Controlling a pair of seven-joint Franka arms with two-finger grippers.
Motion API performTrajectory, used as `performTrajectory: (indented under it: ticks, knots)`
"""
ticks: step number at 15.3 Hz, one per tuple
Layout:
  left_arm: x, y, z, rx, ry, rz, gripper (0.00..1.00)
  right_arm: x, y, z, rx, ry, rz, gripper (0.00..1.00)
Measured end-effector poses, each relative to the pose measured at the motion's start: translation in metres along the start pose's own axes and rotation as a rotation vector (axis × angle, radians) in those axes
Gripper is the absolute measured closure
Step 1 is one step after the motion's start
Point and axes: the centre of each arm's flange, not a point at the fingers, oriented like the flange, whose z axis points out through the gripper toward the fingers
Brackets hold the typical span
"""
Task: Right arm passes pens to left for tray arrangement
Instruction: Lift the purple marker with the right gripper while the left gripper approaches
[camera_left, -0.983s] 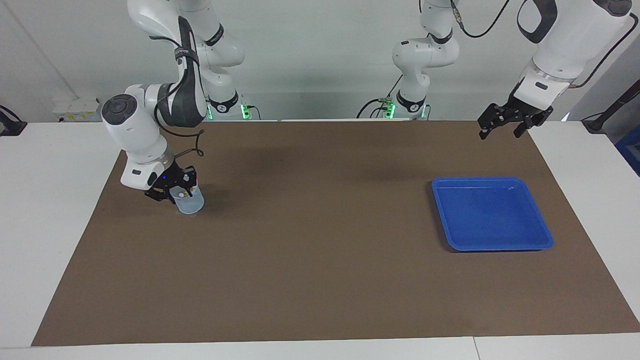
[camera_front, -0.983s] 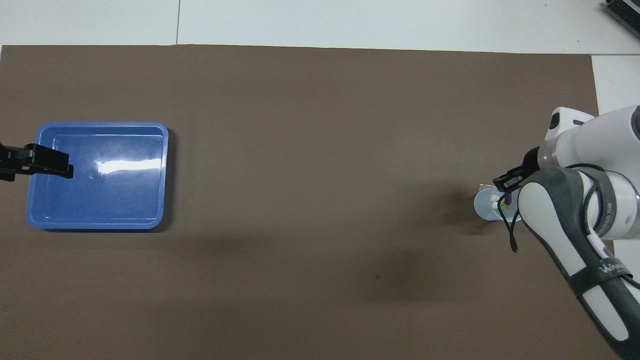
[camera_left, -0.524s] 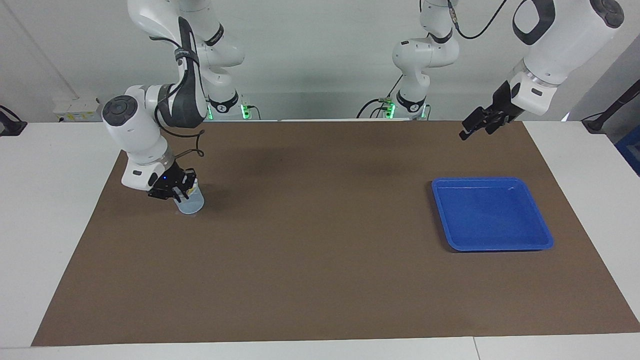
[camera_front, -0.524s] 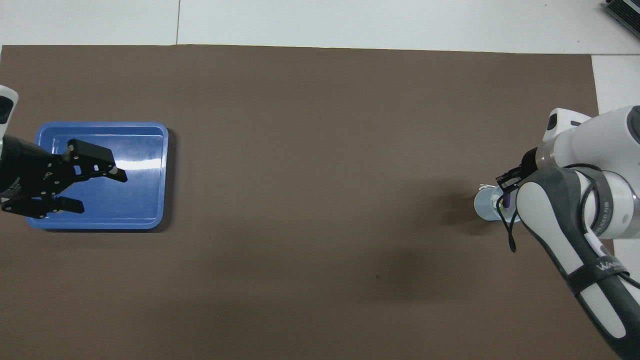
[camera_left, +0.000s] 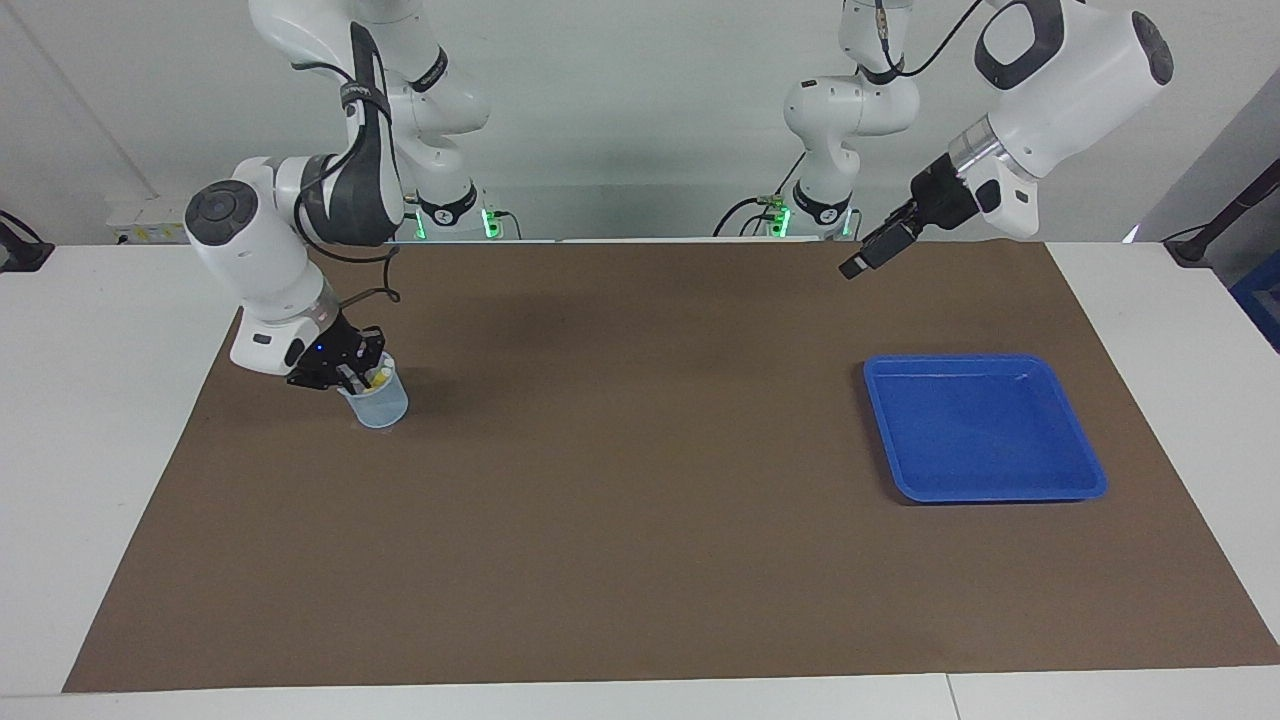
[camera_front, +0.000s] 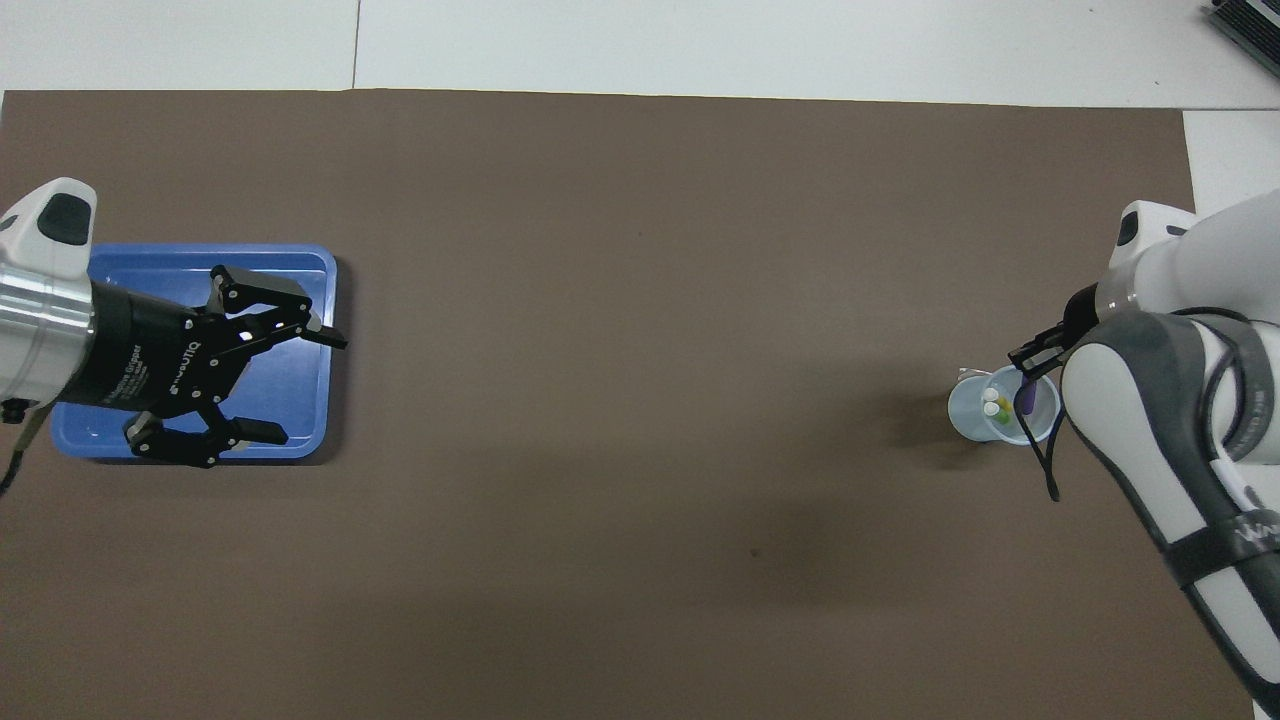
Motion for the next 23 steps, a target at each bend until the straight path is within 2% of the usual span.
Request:
performTrajectory:
  ticks: [3, 5, 8, 11, 13, 15, 18, 20, 23]
  knots:
    - [-0.010, 0.003, 0.010, -0.065, -0.040, -0.155, 0.00, 0.003, -0.016, -0.055, -0.004, 0.028, -0.026, 0.82]
    - [-0.018, 0.010, 0.013, -0.118, -0.047, -0.291, 0.00, 0.012, -0.041, -0.074, 0.028, 0.066, -0.028, 0.82]
    - [-0.036, 0.024, 0.028, -0.209, -0.036, -0.490, 0.00, 0.030, -0.086, -0.082, 0.102, 0.102, 0.059, 0.82]
    - [-0.054, 0.031, 0.053, -0.277, -0.036, -0.621, 0.00, 0.048, -0.133, -0.084, 0.207, 0.124, 0.247, 0.82]
    - [-0.065, 0.032, 0.065, -0.278, -0.044, -0.641, 0.00, 0.058, -0.155, -0.087, 0.295, 0.141, 0.392, 0.82]
    - [-0.068, 0.031, 0.070, -0.275, -0.085, -0.669, 0.00, 0.068, -0.176, -0.087, 0.371, 0.160, 0.523, 0.82]
    - [-0.069, 0.024, 0.077, -0.265, -0.134, -0.703, 0.00, 0.085, -0.220, -0.073, 0.425, 0.218, 0.690, 0.82]
    - [-0.078, 0.019, 0.085, -0.255, -0.146, -0.699, 0.00, 0.089, -0.255, -0.059, 0.447, 0.263, 0.776, 0.82]
    - [-0.087, 0.009, 0.098, -0.271, -0.148, -0.702, 0.00, 0.088, -0.293, -0.056, 0.521, 0.310, 0.899, 0.82]
